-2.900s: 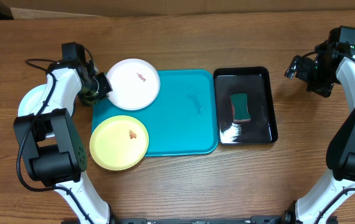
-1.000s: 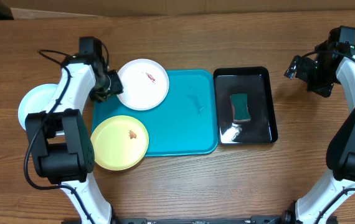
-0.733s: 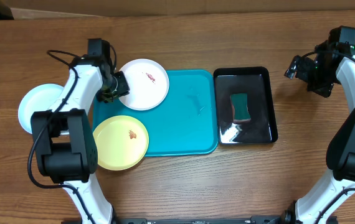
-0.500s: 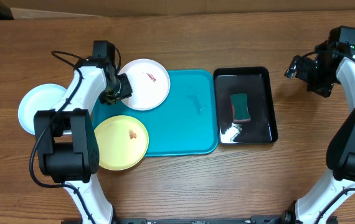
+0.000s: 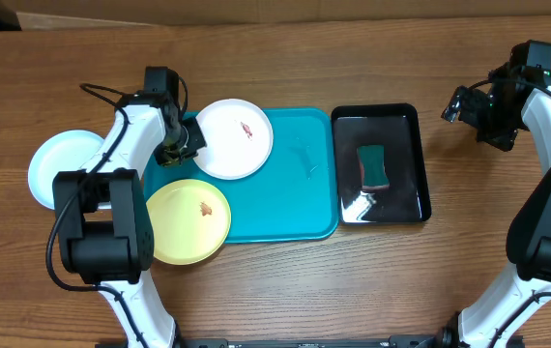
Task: Clean dirty plates on tray and stack at the side
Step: 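Grip the white plate rim with the left gripper and hold it, then reach the right gripper to the green sponge and grasp it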
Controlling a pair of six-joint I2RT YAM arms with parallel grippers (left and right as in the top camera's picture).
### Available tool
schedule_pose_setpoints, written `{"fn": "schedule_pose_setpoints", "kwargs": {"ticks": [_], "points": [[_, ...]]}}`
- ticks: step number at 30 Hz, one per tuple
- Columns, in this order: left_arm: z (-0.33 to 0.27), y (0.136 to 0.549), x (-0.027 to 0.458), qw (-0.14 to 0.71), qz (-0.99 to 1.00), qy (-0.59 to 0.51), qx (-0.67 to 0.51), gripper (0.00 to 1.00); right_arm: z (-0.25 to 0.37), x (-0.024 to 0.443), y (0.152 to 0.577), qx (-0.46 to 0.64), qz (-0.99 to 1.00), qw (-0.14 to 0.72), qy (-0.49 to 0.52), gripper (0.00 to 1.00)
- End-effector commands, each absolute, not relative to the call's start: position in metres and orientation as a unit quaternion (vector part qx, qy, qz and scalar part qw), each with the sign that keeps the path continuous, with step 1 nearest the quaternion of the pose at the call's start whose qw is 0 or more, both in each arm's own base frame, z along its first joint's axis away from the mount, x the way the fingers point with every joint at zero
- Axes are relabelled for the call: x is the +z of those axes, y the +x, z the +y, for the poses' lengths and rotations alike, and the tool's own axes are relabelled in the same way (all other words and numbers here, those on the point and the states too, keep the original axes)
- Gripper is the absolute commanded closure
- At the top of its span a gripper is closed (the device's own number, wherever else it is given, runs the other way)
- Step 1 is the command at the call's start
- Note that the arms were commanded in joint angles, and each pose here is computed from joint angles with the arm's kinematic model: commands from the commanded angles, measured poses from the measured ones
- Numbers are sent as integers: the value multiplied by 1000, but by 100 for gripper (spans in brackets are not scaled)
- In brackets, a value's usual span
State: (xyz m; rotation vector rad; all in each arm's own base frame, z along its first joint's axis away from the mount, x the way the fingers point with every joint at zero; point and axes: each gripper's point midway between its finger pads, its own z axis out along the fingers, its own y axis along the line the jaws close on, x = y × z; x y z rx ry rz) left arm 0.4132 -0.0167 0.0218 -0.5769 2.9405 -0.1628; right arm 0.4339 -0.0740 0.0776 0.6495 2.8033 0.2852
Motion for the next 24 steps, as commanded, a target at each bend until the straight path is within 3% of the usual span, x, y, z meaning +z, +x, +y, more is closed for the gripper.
{"fn": "schedule_pose_setpoints", "kwargs": {"ticks": [1, 14, 24], "points": [[-35, 401, 15, 44, 981, -177, -64, 96, -74, 95, 442, 100, 959, 148, 220, 0], [-84, 379, 13, 11, 992, -115, -58, 96, -74, 95, 442, 100, 959, 148, 220, 0], [-88, 376, 13, 5, 989, -133, -57, 96, -74, 95, 442, 100, 959, 148, 220, 0]]}}
